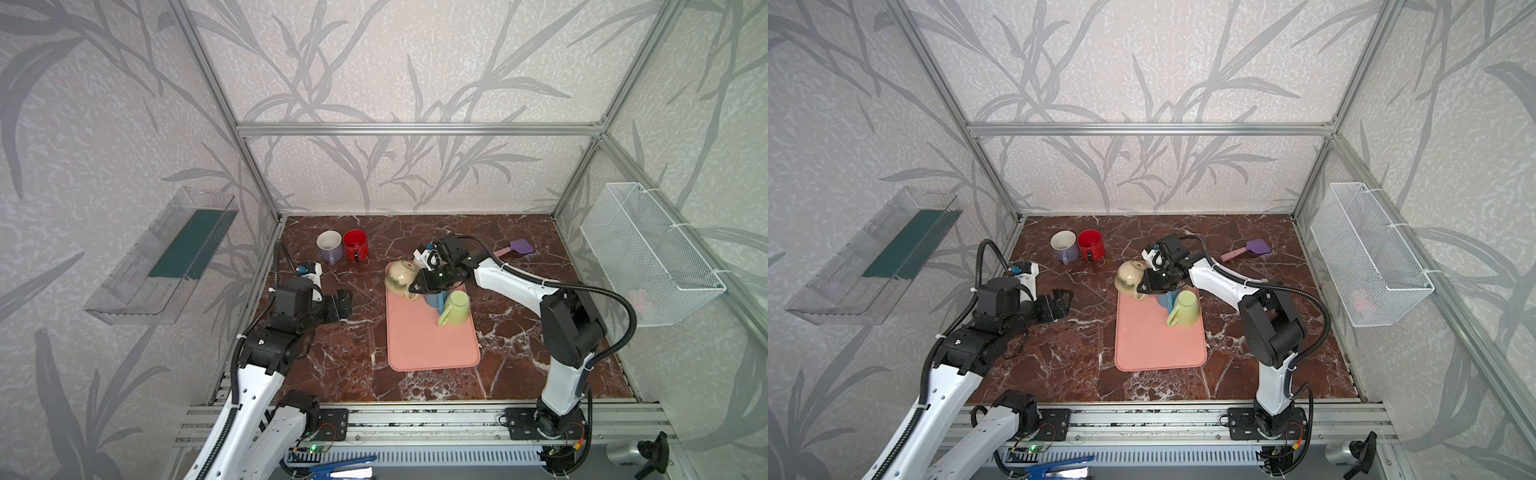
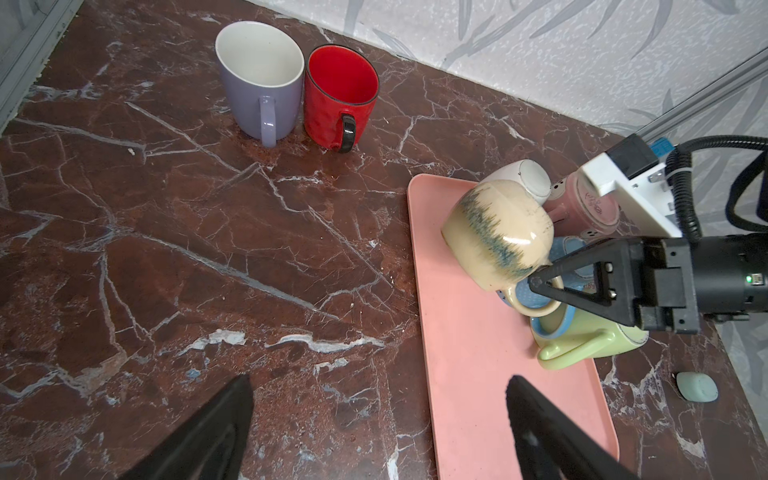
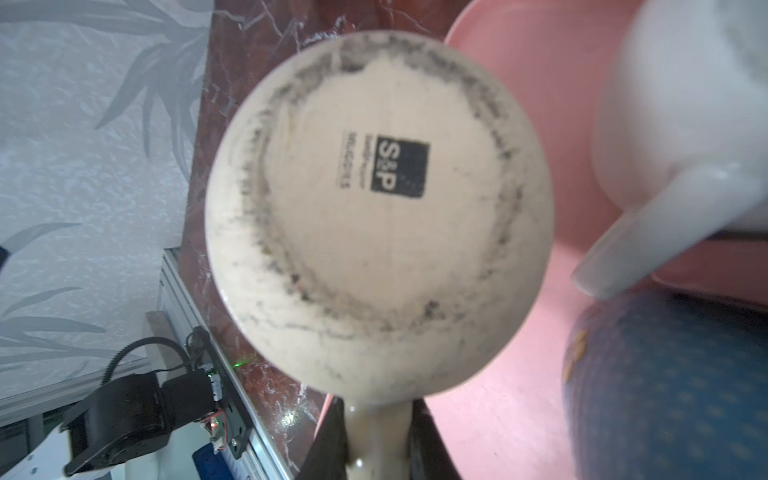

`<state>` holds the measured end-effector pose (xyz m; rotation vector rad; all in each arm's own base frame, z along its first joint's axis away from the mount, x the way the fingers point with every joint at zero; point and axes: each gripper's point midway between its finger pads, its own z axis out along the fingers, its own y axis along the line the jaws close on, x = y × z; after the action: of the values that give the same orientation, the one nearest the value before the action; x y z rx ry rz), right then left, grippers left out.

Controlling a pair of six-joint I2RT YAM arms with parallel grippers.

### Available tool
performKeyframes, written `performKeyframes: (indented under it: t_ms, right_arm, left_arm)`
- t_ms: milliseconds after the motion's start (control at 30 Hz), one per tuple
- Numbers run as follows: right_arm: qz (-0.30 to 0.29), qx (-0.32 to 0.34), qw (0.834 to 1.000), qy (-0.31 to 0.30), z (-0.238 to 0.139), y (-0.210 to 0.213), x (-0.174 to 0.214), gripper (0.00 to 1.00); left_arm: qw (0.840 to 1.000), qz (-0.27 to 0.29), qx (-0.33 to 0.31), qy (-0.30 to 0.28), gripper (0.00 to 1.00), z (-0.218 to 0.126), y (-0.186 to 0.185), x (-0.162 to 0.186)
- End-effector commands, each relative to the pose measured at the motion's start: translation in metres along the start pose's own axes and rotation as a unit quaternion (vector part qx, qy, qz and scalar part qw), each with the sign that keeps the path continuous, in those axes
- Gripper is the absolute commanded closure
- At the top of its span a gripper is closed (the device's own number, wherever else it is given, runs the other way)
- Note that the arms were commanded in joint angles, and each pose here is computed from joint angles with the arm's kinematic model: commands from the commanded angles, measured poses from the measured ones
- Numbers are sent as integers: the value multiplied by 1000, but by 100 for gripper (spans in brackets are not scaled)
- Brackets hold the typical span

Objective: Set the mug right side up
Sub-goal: 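Lift the cream mug with the right gripper while the left gripper approaches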

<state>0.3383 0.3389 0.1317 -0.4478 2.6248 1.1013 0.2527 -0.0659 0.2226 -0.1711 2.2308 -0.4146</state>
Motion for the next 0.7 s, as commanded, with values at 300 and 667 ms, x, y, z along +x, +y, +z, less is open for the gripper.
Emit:
performKeyframes:
  t_ms: [300,667]
  right_arm:
    - [-35,-149,978,-140,-79,63,-48,100]
    - [-30,-188,966,-175,-116,65,-46,100]
  left_arm:
    - [975,-154,153,-37,13,32,-44,-18]
    - [919,-206,333,-53,15,66,-112,-39]
